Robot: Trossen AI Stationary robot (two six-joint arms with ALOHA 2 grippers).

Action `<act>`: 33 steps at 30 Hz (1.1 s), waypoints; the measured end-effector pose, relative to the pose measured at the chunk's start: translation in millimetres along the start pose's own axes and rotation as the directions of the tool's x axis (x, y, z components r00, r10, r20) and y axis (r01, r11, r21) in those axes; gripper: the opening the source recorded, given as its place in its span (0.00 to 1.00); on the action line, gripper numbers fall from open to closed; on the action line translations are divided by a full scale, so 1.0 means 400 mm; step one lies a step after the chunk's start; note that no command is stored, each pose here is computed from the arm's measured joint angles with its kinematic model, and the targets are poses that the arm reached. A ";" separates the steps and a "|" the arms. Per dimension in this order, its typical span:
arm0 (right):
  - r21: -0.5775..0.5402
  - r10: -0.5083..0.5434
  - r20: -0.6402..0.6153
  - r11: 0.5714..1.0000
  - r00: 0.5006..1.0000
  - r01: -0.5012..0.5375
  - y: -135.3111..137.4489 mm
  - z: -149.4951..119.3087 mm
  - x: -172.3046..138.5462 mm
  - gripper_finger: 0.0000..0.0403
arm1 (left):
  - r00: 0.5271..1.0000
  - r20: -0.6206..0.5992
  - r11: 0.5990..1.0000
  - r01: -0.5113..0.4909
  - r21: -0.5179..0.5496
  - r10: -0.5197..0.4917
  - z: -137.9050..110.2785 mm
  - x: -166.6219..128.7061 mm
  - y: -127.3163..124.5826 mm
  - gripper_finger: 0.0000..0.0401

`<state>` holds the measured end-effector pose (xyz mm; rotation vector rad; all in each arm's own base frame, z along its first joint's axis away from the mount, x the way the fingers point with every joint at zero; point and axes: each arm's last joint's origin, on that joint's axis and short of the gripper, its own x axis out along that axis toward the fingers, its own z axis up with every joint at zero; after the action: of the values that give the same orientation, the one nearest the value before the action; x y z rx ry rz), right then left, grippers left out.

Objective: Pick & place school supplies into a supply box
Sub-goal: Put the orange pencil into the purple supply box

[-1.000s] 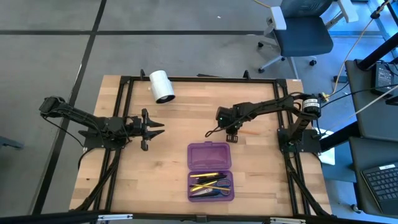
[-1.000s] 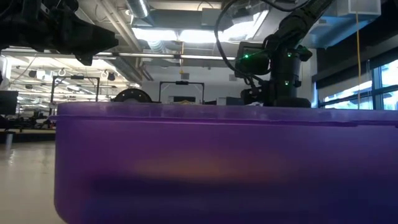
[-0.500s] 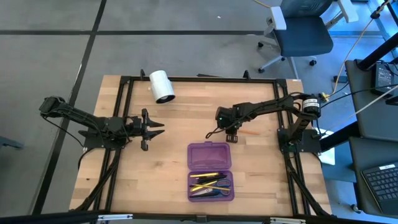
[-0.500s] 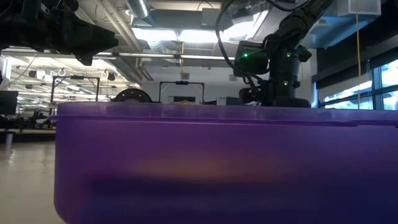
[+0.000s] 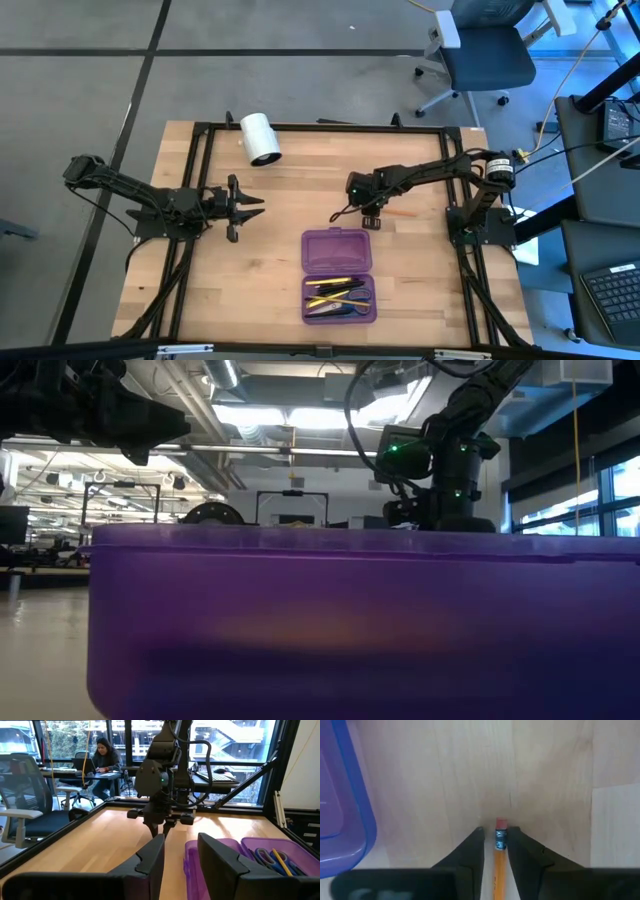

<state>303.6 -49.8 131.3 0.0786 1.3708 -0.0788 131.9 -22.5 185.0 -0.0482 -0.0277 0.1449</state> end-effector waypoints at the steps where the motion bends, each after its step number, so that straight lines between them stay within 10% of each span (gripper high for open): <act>1: -0.001 0.000 -0.004 1.000 1.000 0.000 0.000 -0.001 0.000 0.20 | 1.000 0.000 1.000 0.000 0.000 0.000 0.000 0.000 0.000 0.28; 10: -0.029 0.003 -0.030 1.000 1.000 -0.004 0.001 -0.006 0.003 0.05 | 1.000 0.000 1.000 0.000 0.000 0.000 0.000 0.000 0.000 0.28; 33: -0.016 0.015 -0.042 1.000 0.999 -0.016 0.012 0.028 -0.036 0.06 | 1.000 0.000 1.000 0.000 0.001 0.000 0.000 0.000 0.000 0.28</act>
<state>312.3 -45.9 147.6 0.0779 1.4118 -0.0533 131.9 -22.5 185.0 -0.0475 -0.0279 0.1452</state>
